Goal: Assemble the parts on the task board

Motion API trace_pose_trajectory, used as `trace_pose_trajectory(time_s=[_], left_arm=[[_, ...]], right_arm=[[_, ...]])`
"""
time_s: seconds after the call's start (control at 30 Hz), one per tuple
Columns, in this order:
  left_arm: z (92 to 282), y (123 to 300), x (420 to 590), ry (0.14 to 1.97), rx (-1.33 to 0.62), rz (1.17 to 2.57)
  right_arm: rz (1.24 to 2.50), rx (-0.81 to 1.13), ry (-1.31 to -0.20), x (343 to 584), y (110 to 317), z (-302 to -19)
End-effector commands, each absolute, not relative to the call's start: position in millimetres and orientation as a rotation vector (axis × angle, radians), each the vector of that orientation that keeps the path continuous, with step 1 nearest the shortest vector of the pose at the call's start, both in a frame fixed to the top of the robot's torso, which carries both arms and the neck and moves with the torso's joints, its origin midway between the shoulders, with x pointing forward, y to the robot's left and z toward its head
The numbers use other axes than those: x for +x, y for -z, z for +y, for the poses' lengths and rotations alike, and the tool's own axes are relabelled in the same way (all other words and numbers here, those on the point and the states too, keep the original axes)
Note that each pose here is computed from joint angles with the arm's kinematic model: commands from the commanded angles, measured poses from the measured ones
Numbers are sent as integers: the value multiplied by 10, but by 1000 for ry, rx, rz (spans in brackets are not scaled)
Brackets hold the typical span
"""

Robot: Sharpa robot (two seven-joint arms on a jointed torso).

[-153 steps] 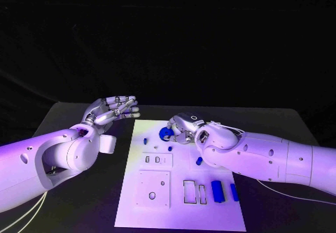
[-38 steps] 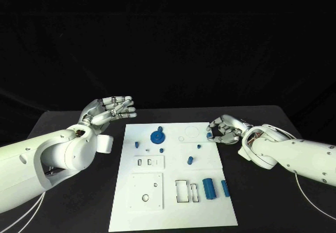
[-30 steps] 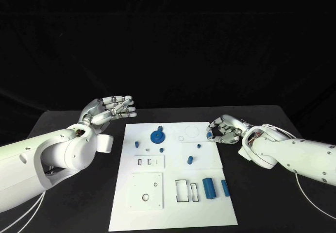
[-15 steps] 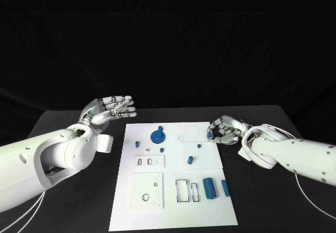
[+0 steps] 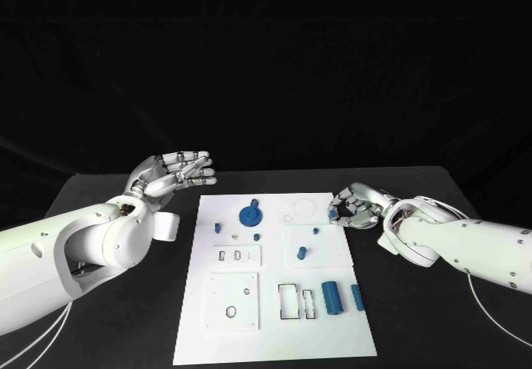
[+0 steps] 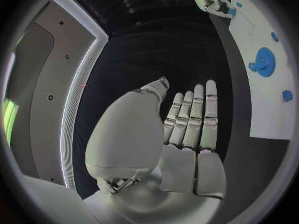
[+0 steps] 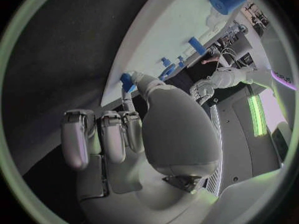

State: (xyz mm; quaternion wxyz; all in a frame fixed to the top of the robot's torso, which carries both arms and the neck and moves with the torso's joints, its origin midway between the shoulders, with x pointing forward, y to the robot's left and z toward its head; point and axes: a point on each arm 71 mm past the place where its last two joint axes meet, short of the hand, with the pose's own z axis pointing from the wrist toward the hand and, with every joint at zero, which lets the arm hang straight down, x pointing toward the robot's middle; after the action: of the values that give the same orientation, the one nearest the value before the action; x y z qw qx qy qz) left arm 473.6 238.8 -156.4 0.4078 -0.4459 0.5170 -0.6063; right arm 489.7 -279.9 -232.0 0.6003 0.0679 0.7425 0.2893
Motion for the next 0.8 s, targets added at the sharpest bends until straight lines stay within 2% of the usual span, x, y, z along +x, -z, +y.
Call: trace_pose_trajectory(time_s=[0.03,0.23,0.4,0.6,0.8], left_arm=[[2368,1553,4731,1550,-1117,1305],[2378,1556,4738,1546,-1118,1303],[2384,1560,4749,1543,-1119,1302],[2386,1569,4766,1540,-1120,1303],[2364,1585,4793,1541,-1122,1308]], right_arm=[[1690,163,-666,4896,2304,-2790],[1621,190,-643,4881,2235,-2779],[1617,202,-650,4850,2103,-2675],[1635,183,-654,4776,1924,-2398],[1658,116,-695,4660,1852,-1877]])
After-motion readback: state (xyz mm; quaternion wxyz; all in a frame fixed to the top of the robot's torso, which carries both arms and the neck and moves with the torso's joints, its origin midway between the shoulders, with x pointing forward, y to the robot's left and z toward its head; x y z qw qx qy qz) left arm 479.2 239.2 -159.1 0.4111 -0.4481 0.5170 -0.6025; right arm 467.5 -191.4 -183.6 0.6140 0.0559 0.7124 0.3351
